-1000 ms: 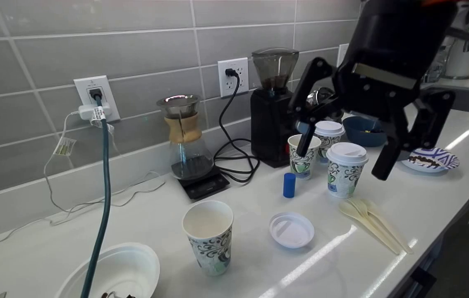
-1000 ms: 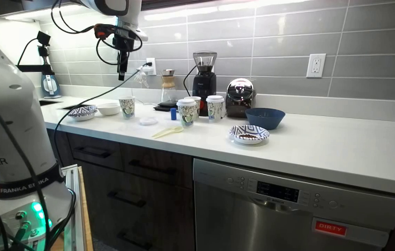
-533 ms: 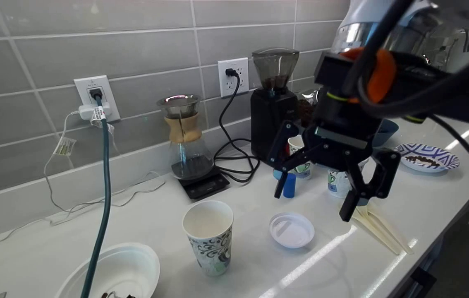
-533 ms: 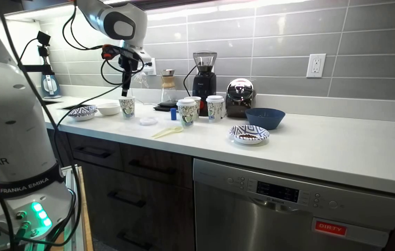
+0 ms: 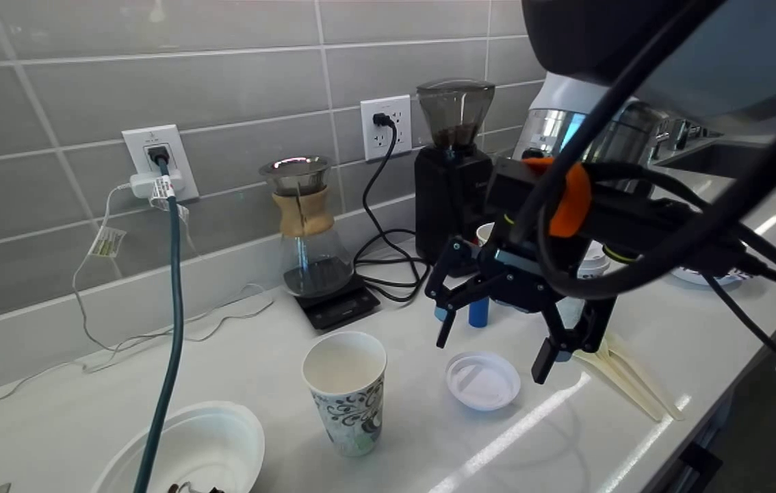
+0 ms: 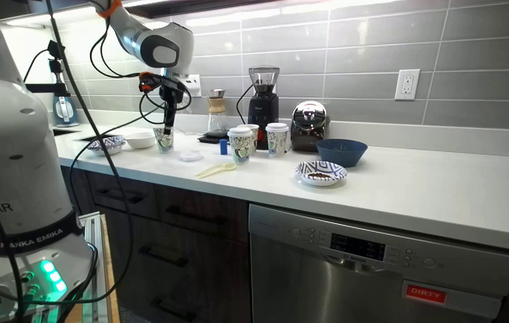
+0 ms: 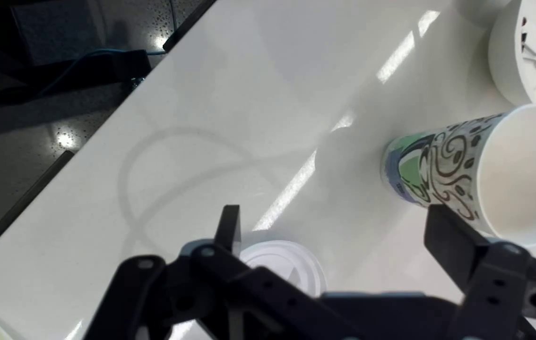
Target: Flip the cup lid on the table
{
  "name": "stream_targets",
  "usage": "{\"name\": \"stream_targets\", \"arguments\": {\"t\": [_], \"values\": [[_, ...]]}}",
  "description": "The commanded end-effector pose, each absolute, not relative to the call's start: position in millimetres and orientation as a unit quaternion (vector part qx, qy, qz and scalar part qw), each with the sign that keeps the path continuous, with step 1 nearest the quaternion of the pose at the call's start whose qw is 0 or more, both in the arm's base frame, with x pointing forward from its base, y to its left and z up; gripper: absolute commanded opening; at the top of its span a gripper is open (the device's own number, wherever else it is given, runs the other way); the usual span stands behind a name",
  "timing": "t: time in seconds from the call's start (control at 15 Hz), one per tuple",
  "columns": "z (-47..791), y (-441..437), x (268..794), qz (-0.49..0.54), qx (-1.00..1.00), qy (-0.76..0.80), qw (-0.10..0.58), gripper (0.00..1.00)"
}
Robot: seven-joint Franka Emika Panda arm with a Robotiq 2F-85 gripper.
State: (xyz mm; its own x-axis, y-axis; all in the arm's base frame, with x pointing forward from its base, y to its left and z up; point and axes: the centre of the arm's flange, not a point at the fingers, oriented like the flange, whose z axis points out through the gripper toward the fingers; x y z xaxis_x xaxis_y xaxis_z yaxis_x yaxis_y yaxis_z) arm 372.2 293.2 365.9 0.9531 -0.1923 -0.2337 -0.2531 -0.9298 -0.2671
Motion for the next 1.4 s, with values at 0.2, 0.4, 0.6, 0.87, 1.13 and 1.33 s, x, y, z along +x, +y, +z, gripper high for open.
{"name": "stream_targets", "arguments": {"t": [0.2, 0.4, 0.6, 0.87, 1.13, 1.33], "values": [[348.7, 299.1, 382.9, 0.072, -0.981, 0.13, 0.129, 1.0], [333.3, 302.0, 394.2, 0.019, -0.98, 0.148, 0.13, 1.0], [312.9, 304.3, 399.8, -0.007, -0.979, 0.159, 0.127, 1.0], [295.0, 306.3, 403.3, -0.017, -0.98, 0.16, 0.113, 1.0], [281.9, 307.0, 404.7, -0.015, -0.981, 0.163, 0.101, 1.0], [274.6, 305.2, 405.8, -0.016, -0.981, 0.168, 0.097, 1.0]]}}
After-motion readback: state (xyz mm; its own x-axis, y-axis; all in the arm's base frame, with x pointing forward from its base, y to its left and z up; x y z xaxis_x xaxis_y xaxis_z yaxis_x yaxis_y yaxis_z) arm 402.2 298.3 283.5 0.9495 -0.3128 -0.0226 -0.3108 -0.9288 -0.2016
